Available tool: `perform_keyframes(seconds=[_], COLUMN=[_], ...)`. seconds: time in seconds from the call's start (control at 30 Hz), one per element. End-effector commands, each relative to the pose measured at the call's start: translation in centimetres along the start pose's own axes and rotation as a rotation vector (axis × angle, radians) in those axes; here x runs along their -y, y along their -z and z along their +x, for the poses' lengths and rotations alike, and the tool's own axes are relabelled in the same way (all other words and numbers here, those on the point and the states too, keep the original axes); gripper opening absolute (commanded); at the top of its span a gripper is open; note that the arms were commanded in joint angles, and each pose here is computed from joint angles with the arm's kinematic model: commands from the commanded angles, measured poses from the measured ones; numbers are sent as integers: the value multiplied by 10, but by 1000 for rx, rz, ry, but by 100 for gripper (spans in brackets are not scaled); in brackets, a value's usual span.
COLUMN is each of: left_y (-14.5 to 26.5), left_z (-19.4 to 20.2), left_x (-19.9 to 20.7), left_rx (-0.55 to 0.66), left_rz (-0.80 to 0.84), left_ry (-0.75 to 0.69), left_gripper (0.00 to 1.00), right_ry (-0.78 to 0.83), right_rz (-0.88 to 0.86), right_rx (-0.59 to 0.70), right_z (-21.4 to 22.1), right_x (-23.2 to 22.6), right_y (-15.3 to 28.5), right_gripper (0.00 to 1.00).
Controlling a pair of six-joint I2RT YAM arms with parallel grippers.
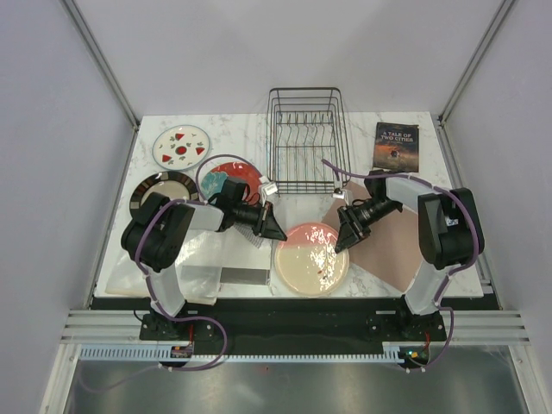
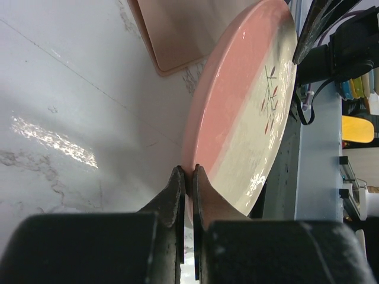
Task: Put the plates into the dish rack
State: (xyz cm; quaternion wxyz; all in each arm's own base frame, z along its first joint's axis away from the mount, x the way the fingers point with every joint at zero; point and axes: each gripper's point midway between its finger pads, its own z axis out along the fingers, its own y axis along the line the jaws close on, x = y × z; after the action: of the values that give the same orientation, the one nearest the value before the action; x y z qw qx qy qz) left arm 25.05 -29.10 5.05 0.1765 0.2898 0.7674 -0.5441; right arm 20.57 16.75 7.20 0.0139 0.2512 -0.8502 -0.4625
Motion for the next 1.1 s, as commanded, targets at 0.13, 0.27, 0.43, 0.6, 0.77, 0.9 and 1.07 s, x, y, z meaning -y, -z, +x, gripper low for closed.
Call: perform_keyframes(seconds=[0.13, 0.27, 0.43, 0.6, 0.77, 0.9, 1.07], left_y=[-1, -1, 1, 4, 39, 90, 140], left_z=[-36, -40, -40, -43, -63, -95, -116], left_x=[19, 21, 23, 25, 32, 48, 44], left_rx=[62, 75, 78, 86, 135, 226, 262], left_rz=[73, 74, 77, 46, -64, -226, -540], left_ry=[-98, -103, -105, -96, -158, -296, -409], left_gripper=[2, 2, 2, 20, 43, 48, 68], right_ry=[71, 66, 81, 118, 209, 371, 602], right_rz=[-64, -64, -36, 19, 86, 110, 318], right_rx=[37, 24, 11, 19, 66, 108, 451], right_z=[-19, -21, -25, -28, -38, -57, -152], right_x=[-18, -19, -18, -23, -45, -95, -170], right_y=[-1, -11, -16, -4, 34, 75, 158], right_gripper=[44, 45, 27, 0, 0, 0, 0])
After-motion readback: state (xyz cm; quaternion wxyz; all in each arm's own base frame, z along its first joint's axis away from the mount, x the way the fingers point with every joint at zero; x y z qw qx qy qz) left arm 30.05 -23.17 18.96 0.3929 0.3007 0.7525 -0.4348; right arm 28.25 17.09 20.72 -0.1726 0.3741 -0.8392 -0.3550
